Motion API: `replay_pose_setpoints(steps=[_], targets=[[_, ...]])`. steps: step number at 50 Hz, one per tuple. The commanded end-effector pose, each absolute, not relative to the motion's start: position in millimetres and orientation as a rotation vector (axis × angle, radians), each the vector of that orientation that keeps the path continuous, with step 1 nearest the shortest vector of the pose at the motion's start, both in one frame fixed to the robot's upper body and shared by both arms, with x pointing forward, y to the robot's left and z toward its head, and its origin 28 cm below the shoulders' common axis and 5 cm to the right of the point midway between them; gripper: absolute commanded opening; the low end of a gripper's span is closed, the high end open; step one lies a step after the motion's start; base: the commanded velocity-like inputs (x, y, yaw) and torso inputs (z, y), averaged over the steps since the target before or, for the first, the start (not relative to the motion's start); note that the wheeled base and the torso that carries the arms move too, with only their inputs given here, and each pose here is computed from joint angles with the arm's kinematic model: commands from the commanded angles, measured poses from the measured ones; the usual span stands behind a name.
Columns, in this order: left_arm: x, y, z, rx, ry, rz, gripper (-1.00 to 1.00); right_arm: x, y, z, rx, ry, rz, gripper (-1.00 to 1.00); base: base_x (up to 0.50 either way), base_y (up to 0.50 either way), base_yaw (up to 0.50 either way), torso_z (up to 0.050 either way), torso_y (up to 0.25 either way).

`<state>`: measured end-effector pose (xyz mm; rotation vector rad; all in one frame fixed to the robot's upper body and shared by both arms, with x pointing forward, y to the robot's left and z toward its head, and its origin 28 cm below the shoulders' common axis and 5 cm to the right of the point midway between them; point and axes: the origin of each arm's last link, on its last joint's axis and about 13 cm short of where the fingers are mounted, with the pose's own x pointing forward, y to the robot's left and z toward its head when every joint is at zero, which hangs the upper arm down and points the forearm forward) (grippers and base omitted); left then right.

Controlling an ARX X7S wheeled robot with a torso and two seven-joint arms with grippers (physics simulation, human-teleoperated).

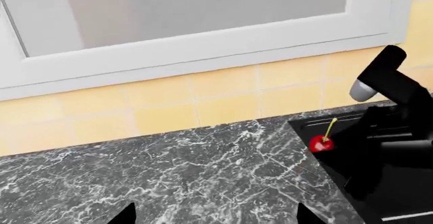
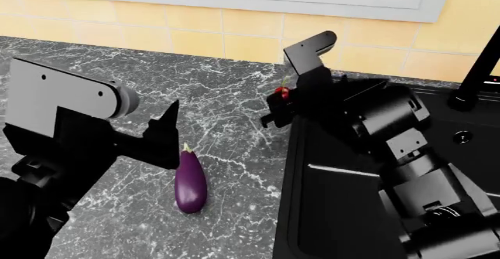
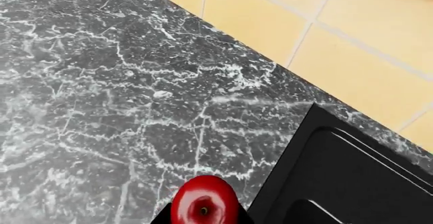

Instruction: Pick up the fruits and vegetables and place them in the sink. Turn on the sink faucet to wash them. Then turn the sink off and put them in the tray.

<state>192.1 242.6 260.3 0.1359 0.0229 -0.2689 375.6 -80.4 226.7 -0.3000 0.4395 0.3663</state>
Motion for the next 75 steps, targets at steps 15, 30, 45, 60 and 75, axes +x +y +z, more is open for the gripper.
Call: replay_pose_setpoints(steps=[15,30,45,60,75], targets=[[185,206,249,0.058,0.28,-0.182,1.0,356,-88,282,-0.333,0.302,0.343,-1.0,0.0,0.0,0.0,0.0,0.0],[199,186,225,0.087,0.415,-0.106,1.0,346,-89,302,-0.344,0.235,0.347,-1.0,0.0,0.0,0.0,0.0,0.0],[212,172,205,0.104,0.478,-0.124,1.0,342,-87,306,-0.352,0.21,0.355,-1.0,0.0,0.0,0.0,0.0,0.0],[219,170,188,0.082,0.541,-0.08,1.0,343,-86,303,-0.358,0.212,0.357,-1.0,0.0,0.0,0.0,0.0,0.0],[218,169,170,0.063,0.605,-0.084,1.0,346,-85,299,-0.349,0.21,0.36,-1.0,0.0,0.0,0.0,0.0,0.0]])
